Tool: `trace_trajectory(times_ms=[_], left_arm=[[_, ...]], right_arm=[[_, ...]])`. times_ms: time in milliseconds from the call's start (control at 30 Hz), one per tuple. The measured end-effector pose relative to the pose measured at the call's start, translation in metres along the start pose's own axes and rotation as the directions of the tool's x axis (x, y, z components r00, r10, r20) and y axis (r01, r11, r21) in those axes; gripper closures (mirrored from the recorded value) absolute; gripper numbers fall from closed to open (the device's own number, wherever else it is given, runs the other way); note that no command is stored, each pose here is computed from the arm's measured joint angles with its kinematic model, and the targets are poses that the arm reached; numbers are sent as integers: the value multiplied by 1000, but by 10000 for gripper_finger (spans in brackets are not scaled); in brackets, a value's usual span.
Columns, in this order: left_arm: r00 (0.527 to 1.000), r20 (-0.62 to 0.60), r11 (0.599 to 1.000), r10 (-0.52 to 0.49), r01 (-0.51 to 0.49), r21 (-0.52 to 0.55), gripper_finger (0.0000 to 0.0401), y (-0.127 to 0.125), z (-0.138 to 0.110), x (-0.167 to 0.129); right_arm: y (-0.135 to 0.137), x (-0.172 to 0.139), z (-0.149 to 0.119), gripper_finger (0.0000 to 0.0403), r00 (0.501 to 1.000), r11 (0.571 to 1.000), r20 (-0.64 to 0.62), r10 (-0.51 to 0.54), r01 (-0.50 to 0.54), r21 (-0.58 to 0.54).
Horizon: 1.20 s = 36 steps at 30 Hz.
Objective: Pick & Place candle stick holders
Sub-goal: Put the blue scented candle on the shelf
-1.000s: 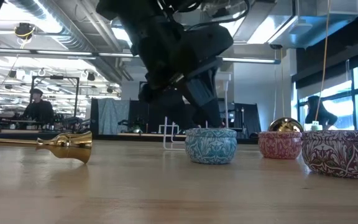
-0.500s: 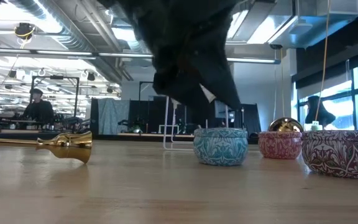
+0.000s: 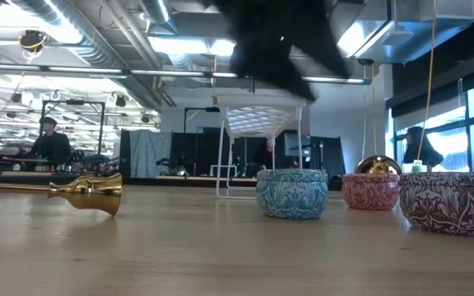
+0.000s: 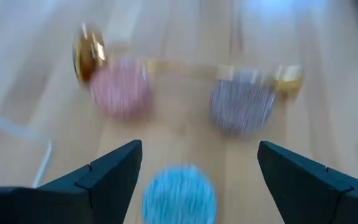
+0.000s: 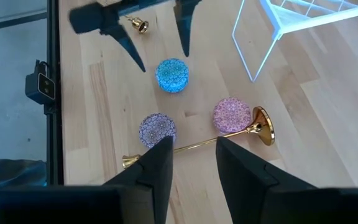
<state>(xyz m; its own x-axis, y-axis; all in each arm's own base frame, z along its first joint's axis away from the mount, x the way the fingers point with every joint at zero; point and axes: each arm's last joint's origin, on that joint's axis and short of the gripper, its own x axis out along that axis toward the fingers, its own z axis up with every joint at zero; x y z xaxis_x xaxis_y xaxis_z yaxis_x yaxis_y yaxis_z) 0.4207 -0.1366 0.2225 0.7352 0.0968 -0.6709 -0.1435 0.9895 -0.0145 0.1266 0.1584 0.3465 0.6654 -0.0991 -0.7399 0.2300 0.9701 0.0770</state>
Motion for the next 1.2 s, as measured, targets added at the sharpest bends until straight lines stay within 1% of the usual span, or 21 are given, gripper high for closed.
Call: trace_trajectory(times_ms=[67, 167, 267, 400, 567, 667, 733, 767, 800, 833, 933, 1133, 1200], left_arm=[[999, 30, 1000, -22, 23, -17, 83, -2, 3, -1], [999, 15, 999, -34, 34, -12, 83, -3, 1, -1], [997, -3, 997, -79, 79, -14, 83, -3, 1, 0], [995, -25, 996, -93, 92, -13, 83, -4, -1, 0], [985, -105, 989, -137, 131, -64, 82, 3, -6, 7], [971, -183, 986, -155, 143, -81, 71, 6, -19, 18], [947, -253, 977, -197, 169, -128, 57, 7, -29, 29], [939, -268, 973, -213, 178, -149, 50, 8, -32, 35], [937, -255, 964, -239, 197, -180, 43, 8, -30, 38], [934, -253, 960, -251, 206, -189, 38, 8, -31, 40], [953, -210, 966, -216, 178, -185, 32, 6, -29, 43], [984, -143, 984, -102, 79, -157, 33, 6, -25, 37], [989, -115, 985, -91, 73, -155, 31, 7, -20, 35]], right_arm=[[0, 0, 0, 279, 1000, 1000, 2, 2, -2, 2], [0, 0, 0, 279, 1000, 1000, 11, -2, 2, 3], [0, 0, 1, 279, 1000, 1000, 16, -2, 2, 8], [0, 0, 1, 279, 1000, 1000, 17, -2, 2, 8], [0, 0, 1, 279, 1000, 1000, 17, -2, 2, 8], [0, 0, 1, 279, 1000, 1000, 17, -1, 1, 8], [0, 0, 1, 279, 1000, 1000, 16, -1, 1, 8], [0, 0, 1, 279, 1000, 1000, 17, -1, 1, 8], [0, 0, 1, 279, 1000, 1000, 17, -1, 1, 8], [0, 0, 1, 279, 1000, 1000, 17, -1, 1, 8], [0, 0, 1, 279, 1000, 1000, 16, -1, 0, 8], [1, 0, 0, 279, 1000, 1000, 2, 6, -6, 15], [1, 0, 0, 279, 1000, 1000, 2, 6, -6, 15]])
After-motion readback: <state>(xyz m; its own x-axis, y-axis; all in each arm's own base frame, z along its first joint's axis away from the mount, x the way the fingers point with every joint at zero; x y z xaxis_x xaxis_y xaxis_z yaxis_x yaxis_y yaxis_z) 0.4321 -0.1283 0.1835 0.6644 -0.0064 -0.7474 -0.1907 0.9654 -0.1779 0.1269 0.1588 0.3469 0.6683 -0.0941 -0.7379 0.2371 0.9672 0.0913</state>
